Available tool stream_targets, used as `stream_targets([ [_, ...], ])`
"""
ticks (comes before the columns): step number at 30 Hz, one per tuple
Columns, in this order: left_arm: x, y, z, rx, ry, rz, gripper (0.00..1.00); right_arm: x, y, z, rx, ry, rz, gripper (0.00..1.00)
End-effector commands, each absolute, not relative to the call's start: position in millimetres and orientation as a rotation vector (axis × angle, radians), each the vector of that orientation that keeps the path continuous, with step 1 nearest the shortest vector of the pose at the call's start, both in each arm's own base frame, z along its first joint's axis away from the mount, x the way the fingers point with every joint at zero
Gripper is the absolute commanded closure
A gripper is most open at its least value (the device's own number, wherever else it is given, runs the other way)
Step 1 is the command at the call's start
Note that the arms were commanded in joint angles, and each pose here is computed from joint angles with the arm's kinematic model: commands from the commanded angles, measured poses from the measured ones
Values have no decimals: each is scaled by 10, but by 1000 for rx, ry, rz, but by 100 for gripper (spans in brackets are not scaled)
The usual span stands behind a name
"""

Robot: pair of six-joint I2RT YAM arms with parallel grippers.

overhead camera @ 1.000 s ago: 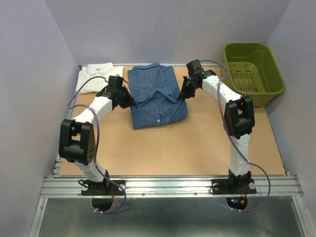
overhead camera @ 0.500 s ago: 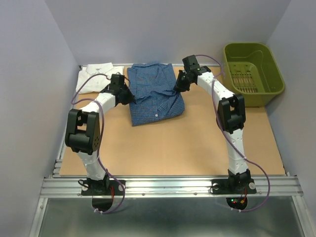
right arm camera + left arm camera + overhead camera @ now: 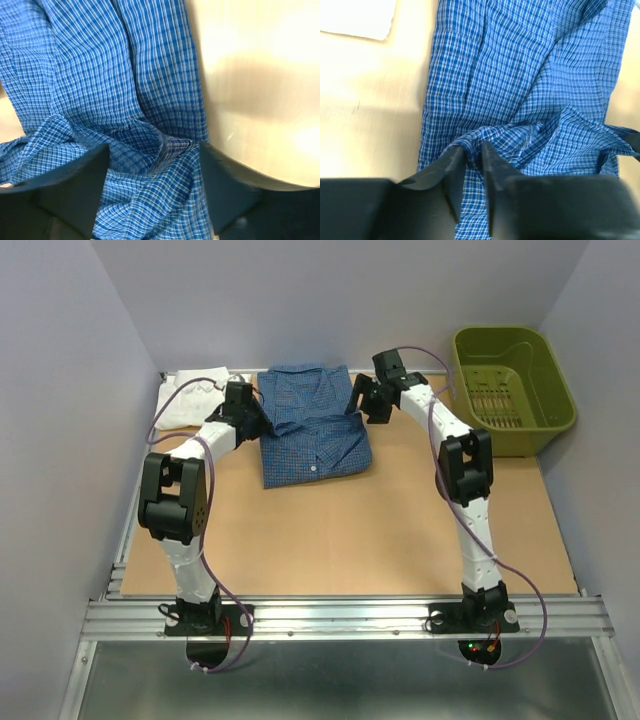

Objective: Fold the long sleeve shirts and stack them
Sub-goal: Fold the shirt

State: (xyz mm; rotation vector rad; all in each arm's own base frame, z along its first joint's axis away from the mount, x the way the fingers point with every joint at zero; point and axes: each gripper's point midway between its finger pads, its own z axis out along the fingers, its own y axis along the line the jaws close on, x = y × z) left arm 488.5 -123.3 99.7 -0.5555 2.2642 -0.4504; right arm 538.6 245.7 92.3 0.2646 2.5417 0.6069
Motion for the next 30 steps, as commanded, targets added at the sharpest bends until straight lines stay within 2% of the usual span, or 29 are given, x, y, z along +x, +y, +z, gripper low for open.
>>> stream_targets([
  [1, 5203, -1185, 1594, -503, 2081, -457, 64, 5703, 2296, 1938, 146, 2273, 576, 20],
  [3, 5243, -1057, 1763, -540, 2028, -424, 64, 5648, 2181, 2301, 99, 2206, 551, 17],
  [4, 5245, -1025, 1803, -550, 2016, -422, 63, 5641, 2151, 2236, 86, 2220, 540, 15],
  [5, 5238, -993, 1838, -562, 2007, -420, 63, 5580, 2111, 2430, 64, 2188, 544, 15],
  [7, 5198, -902, 1929, -591, 1981, -414, 57, 5457, 2040, 2336, 24, 2222, 538, 15],
  [8, 5176, -872, 1949, -598, 1975, -408, 54, 5386, 2010, 2296, 6, 2238, 538, 15],
  [10, 5101, -801, 1973, -608, 1965, -397, 40, 5168, 1970, 2171, -39, 2278, 554, 15],
  [12, 5015, -789, 1964, -598, 1972, -400, 32, 5031, 1976, 2241, -83, 2252, 586, 16],
  [14, 4942, -795, 1947, -583, 1982, -403, 22, 4851, 1980, 1973, -106, 2297, 618, 19],
  [21, 4358, -971, 1640, -521, 2093, -507, 18, 4335, 2016, 1434, -186, 2368, 760, 30],
  [27, 3937, -1279, 1445, -411, 2158, -545, 18, 4132, 2052, 1122, -188, 2384, 883, 29],
  [30, 3903, -1476, 1497, -297, 2150, -507, 18, 4140, 2105, 1082, -160, 2368, 932, 27],
])
